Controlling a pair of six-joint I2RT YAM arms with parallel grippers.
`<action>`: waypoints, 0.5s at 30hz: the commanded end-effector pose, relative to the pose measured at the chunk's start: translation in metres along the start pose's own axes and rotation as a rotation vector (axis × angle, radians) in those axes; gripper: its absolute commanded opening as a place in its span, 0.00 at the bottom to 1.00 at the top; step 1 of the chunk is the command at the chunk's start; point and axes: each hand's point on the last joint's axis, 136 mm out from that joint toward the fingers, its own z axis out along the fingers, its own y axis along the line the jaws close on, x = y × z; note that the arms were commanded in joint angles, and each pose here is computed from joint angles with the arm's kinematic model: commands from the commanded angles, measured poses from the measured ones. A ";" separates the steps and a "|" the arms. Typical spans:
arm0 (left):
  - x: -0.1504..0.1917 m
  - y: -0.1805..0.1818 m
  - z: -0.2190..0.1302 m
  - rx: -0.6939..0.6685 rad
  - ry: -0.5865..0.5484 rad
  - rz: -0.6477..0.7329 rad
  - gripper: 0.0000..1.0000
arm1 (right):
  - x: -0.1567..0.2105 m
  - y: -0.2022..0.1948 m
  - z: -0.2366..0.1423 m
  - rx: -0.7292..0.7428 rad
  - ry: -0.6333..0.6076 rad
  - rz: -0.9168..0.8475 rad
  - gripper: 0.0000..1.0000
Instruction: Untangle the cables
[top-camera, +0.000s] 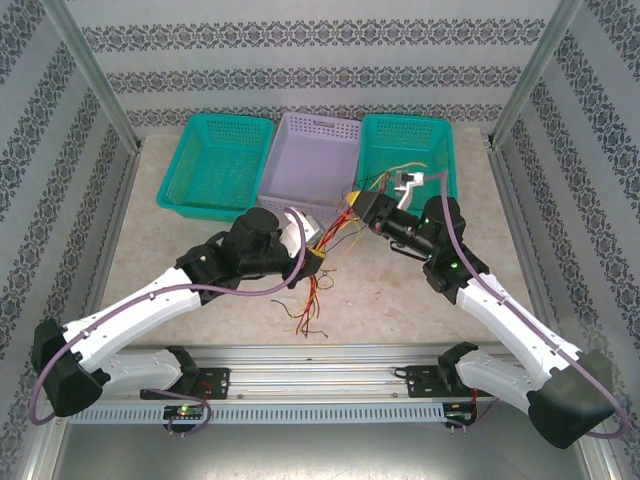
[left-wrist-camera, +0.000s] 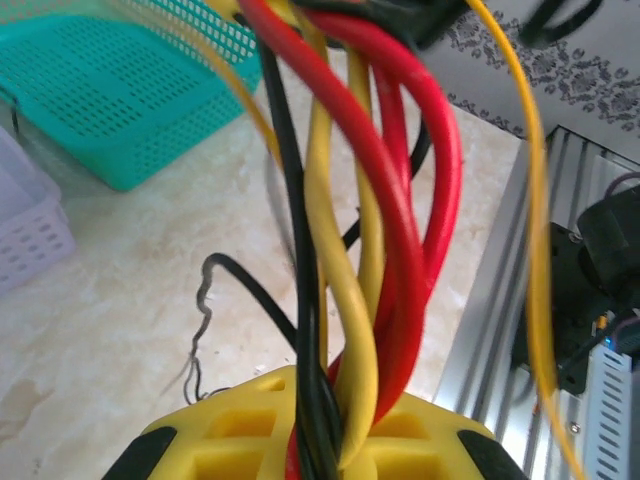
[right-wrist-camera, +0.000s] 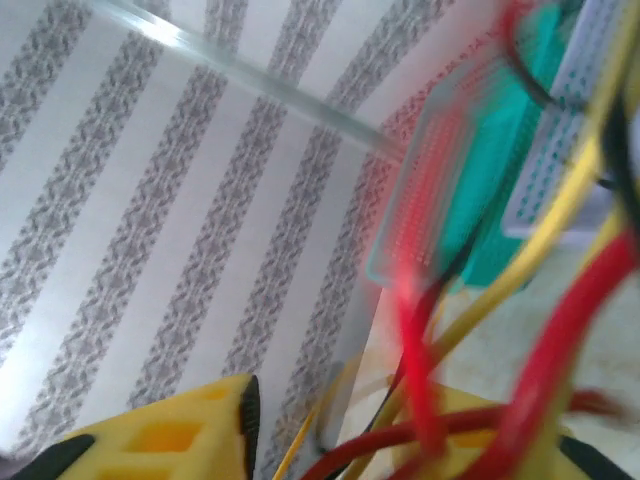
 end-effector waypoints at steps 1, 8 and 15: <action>0.002 -0.003 0.005 0.051 0.040 -0.073 0.00 | -0.013 0.009 -0.009 -0.007 -0.052 -0.076 0.51; -0.024 -0.004 0.005 0.092 -0.037 -0.131 0.00 | -0.019 0.005 -0.036 0.015 -0.081 -0.097 0.59; -0.037 0.006 -0.002 0.087 -0.150 -0.193 0.00 | -0.025 0.015 -0.080 0.043 -0.120 -0.180 0.63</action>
